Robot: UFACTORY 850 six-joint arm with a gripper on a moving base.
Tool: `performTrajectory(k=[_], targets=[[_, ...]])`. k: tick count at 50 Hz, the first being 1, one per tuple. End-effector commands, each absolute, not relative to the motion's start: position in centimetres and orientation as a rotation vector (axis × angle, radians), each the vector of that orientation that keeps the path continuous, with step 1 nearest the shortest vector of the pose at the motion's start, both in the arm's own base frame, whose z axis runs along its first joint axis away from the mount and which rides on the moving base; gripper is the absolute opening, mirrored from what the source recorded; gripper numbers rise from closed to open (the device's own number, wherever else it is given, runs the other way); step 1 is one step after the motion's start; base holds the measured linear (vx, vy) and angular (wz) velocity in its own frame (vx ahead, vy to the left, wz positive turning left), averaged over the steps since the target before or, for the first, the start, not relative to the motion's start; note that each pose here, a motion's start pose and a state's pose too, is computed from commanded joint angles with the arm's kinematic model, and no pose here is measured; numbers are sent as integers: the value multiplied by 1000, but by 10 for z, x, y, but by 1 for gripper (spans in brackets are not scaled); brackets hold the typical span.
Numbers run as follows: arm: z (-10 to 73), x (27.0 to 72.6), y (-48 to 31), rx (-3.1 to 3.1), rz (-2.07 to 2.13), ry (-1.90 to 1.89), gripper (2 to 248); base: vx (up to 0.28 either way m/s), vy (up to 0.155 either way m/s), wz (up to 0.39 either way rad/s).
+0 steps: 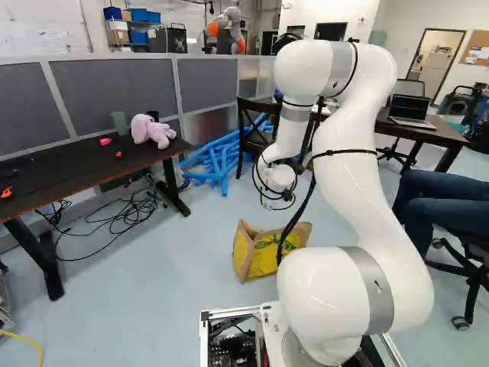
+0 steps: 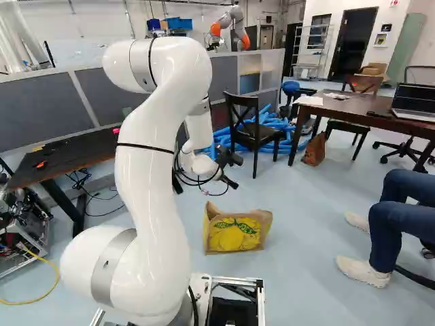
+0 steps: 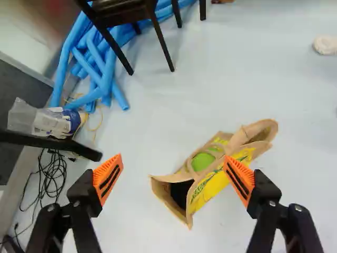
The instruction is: Pick up the bag on the ground and place it on the table
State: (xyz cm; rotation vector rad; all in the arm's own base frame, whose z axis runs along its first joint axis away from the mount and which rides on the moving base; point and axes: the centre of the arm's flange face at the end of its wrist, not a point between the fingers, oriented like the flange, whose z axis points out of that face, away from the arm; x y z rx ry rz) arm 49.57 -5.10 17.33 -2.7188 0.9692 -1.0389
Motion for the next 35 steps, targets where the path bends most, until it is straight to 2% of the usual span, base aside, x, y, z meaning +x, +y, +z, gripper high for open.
performTrajectory(k=[35], targets=[[127, 504, -52, -2444, -903, 1418, 247, 0, 0, 0]])
